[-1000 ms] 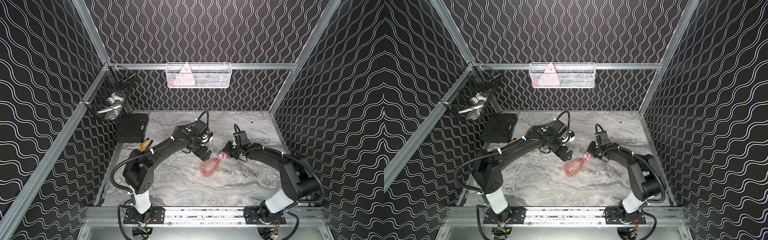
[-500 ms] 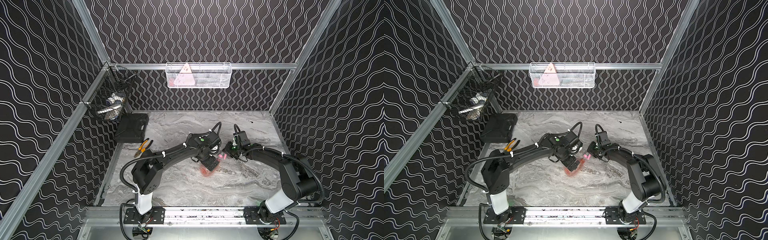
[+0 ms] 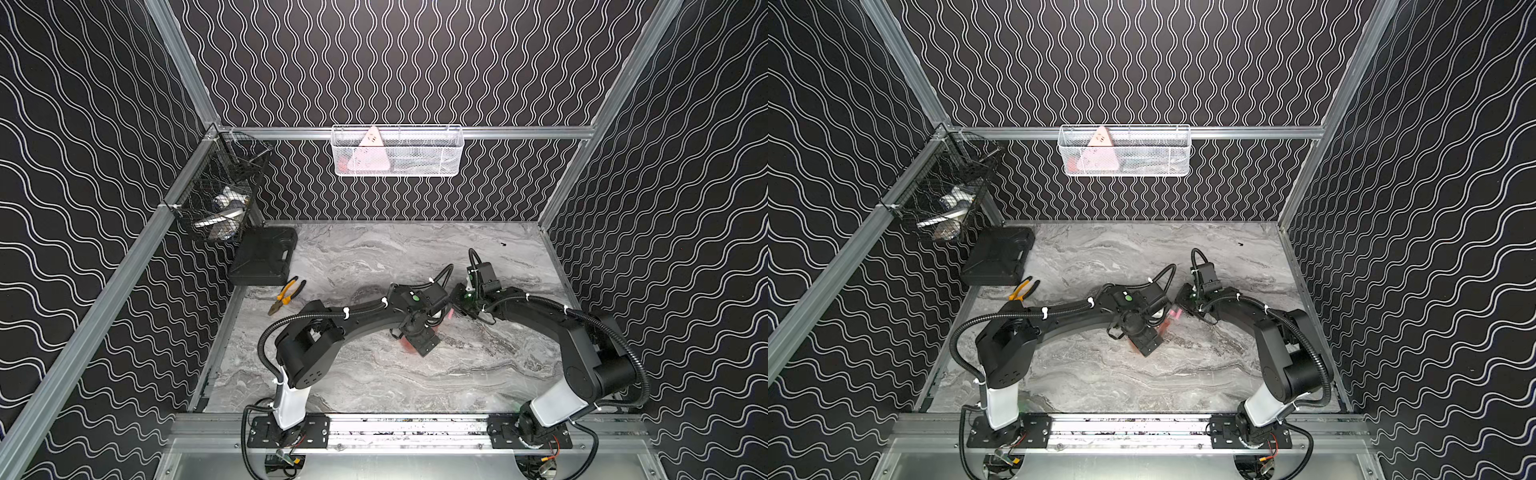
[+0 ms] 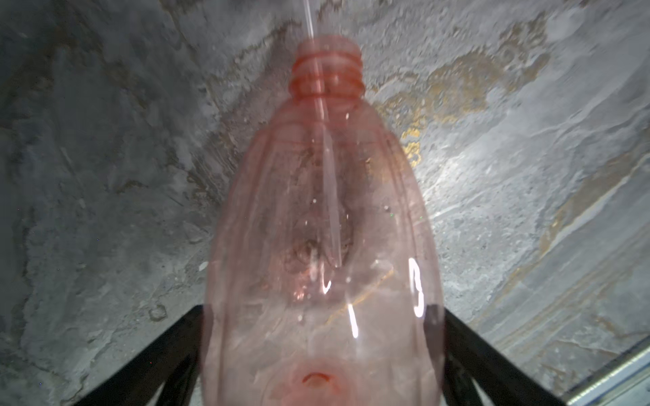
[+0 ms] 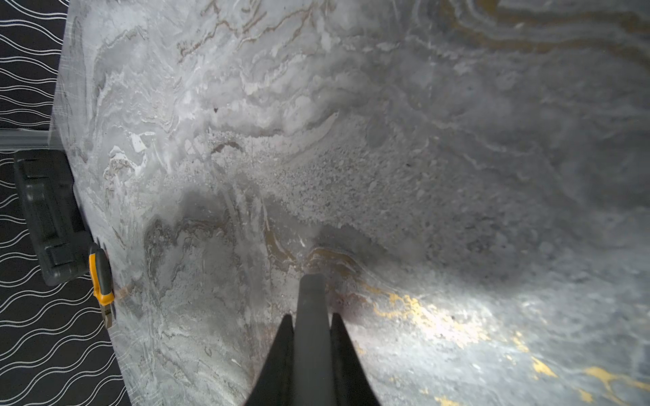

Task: Attach spray nozzles to spray bottles
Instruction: Screw the spray nozzle on the spray bottle.

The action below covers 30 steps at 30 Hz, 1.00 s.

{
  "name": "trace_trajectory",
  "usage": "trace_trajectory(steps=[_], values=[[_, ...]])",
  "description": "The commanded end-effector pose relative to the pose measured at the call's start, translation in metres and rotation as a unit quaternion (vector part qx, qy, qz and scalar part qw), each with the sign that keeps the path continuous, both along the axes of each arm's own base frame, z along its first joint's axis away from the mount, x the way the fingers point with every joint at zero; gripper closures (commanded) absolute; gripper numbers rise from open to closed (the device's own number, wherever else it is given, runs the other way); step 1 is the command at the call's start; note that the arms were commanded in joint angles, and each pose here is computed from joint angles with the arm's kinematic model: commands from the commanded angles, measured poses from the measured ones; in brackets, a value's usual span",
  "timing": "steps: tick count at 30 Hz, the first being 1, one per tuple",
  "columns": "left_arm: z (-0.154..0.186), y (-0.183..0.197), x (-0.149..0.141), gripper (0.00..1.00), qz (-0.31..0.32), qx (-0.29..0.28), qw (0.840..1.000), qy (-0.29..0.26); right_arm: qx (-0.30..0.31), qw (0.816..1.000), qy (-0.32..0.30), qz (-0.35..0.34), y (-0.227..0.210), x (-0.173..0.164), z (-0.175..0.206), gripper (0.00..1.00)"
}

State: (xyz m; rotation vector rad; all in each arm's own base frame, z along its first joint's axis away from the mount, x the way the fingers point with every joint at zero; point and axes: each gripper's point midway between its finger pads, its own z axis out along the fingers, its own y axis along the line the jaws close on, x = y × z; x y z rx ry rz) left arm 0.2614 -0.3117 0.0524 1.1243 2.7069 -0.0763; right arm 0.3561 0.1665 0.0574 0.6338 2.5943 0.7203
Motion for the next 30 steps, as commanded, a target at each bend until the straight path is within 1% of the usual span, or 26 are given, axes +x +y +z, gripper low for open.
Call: trace_trajectory(steps=[1,3,7,10,13,16,19,22,24,26,28,30], values=[[0.001,-0.002,0.004,0.04,0.01,-0.017,1.0,-0.022,0.001,1.0,-0.012,-0.003,0.0,0.005,0.002,0.84],[0.0,0.001,0.004,0.07,0.013,-0.019,0.999,-0.029,0.003,1.0,-0.013,-0.003,0.0,0.006,0.003,0.84],[0.005,0.001,0.006,0.18,0.014,-0.031,0.998,-0.043,0.008,1.0,-0.014,-0.005,0.001,0.007,0.006,0.84],[0.007,-0.005,0.004,0.29,0.009,-0.051,0.998,-0.04,0.009,1.0,-0.016,-0.004,0.002,0.008,0.009,0.84],[0.003,-0.007,0.002,0.4,0.004,-0.054,0.998,-0.034,0.009,1.0,-0.018,-0.003,0.002,0.008,0.011,0.84],[0.002,-0.007,0.002,0.41,0.002,-0.055,0.998,-0.036,0.008,1.0,-0.025,-0.002,0.002,0.009,0.02,0.84],[0.01,-0.008,0.006,0.43,-0.001,-0.065,0.996,-0.054,-0.001,0.999,-0.047,-0.006,-0.004,0.015,0.044,0.84],[0.03,-0.014,0.017,0.46,0.002,-0.108,0.99,-0.096,-0.001,0.996,-0.081,-0.023,-0.021,0.025,0.081,0.83],[0.053,-0.023,0.028,0.46,0.008,-0.168,0.976,-0.138,0.001,0.993,-0.112,-0.029,-0.029,0.032,0.11,0.83],[0.079,-0.034,0.034,0.46,0.008,-0.239,0.954,-0.182,0.001,0.99,-0.137,-0.026,-0.031,0.036,0.135,0.83],[0.104,-0.041,0.039,0.47,0.009,-0.309,0.925,-0.223,-0.005,0.987,-0.158,-0.016,-0.031,0.037,0.157,0.83],[0.121,-0.044,0.042,0.47,0.008,-0.361,0.9,-0.246,-0.008,0.982,-0.186,-0.011,-0.031,0.04,0.18,0.83]])
